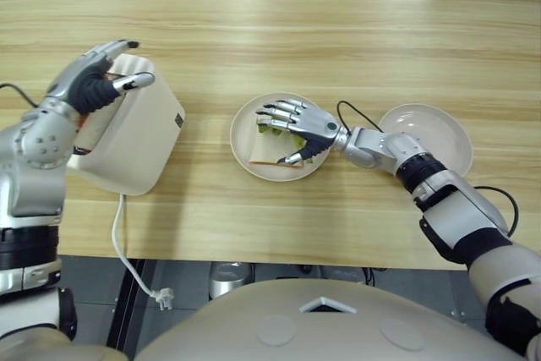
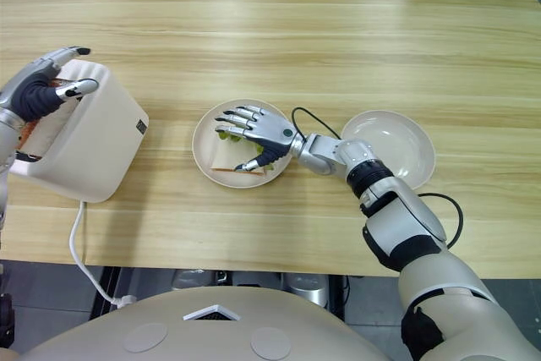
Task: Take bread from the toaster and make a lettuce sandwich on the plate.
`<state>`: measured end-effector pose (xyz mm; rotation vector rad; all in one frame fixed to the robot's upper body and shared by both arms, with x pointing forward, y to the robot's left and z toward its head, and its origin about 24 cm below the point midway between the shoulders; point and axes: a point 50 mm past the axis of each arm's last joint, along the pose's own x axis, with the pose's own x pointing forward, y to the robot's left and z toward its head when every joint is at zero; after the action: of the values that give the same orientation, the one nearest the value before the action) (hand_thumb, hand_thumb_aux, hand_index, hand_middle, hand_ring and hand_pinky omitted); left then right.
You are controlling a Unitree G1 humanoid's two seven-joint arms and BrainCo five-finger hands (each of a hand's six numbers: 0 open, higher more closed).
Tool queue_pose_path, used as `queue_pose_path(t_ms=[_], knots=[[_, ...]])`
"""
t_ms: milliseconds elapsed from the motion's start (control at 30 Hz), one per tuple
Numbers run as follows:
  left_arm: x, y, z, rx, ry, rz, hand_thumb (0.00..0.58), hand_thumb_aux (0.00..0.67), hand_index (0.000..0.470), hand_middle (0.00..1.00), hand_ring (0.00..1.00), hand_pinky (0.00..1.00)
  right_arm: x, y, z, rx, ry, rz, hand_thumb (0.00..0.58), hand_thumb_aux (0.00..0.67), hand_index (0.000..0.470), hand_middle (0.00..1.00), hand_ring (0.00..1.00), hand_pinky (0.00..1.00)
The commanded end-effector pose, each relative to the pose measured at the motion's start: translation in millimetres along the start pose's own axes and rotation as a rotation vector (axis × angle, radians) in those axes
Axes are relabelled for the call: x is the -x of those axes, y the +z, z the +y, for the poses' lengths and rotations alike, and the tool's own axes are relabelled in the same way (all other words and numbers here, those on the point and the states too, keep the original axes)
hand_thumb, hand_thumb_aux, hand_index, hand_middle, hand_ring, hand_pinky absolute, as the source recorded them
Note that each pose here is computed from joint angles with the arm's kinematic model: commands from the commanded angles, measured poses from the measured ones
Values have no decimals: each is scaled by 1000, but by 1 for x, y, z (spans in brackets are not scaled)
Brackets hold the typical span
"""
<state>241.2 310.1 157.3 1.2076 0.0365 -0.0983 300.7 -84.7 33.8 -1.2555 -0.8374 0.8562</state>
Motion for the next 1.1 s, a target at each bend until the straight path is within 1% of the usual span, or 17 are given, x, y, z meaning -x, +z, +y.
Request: queue_pose_path(t_ms=[33, 167, 300, 400, 467, 567, 667, 767, 933, 967, 1000, 1033, 1067, 1100], knots=[[10, -6, 9, -28, 6, 38, 0, 0, 0, 0, 0, 0, -1, -3, 2, 12, 6, 18, 0, 0, 0, 0, 0, 0], [22, -15, 18, -50, 22, 88, 0, 0, 0, 0, 0, 0, 0, -4, 0, 6, -28, 35, 0, 0, 0, 0, 0, 0], [27, -21, 26, -66, 40, 123, 0, 0, 0, 0, 0, 0, 8, -15, -16, -15, -141, 99, 0, 0, 0, 0, 0, 0], [29, -24, 24, -80, 22, 142, 0, 0, 0, 0, 0, 0, 16, -22, -29, -24, -215, 138, 0, 0, 0, 0, 0, 0], [36, -27, 23, -104, -3, 167, 0, 0, 0, 0, 0, 0, 21, -25, -38, -35, -271, 154, 0, 0, 0, 0, 0, 0], [47, -32, 34, -161, 7, 224, 0, 0, 0, 0, 0, 0, 32, -29, -53, -64, -370, 190, 0, 0, 0, 0, 0, 0], [51, -35, 42, -228, 1, 275, 0, 0, 0, 0, 0, 0, 45, -35, -67, -97, -472, 246, 0, 0, 0, 0, 0, 0], [49, -36, 33, -260, -59, 287, 0, 0, 0, 0, 0, 0, 53, -37, -72, -114, -518, 282, 0, 0, 0, 0, 0, 0], [48, -36, 20, -254, -116, 285, 0, 0, 0, 0, 0, 0, 57, -38, -74, -129, -525, 301, 0, 0, 0, 0, 0, 0], [48, -36, 18, -249, -120, 279, 140, 87, 60, 0, 0, 0, 58, -39, -74, -128, -522, 304, 0, 0, 0, 0, 0, 0], [48, -34, 17, -243, -125, 270, 420, 318, 218, 0, 0, 0, 59, -39, -74, -128, -520, 308, 0, 0, 0, 0, 0, 0], [47, -33, 16, -238, -128, 264, 500, 420, 289, 0, 0, 0, 60, -40, -74, -127, -518, 311, 0, 0, 0, 0, 0, 0], [46, -32, 14, -232, -133, 254, 517, 449, 308, 0, 0, 0, 61, -40, -74, -127, -517, 317, 0, 0, 0, 0, 0, 0], [45, -30, 12, -227, -137, 243, 501, 423, 290, 0, 0, 0, 63, -41, -74, -127, -519, 323, 0, 0, 0, 0, 0, 0]])
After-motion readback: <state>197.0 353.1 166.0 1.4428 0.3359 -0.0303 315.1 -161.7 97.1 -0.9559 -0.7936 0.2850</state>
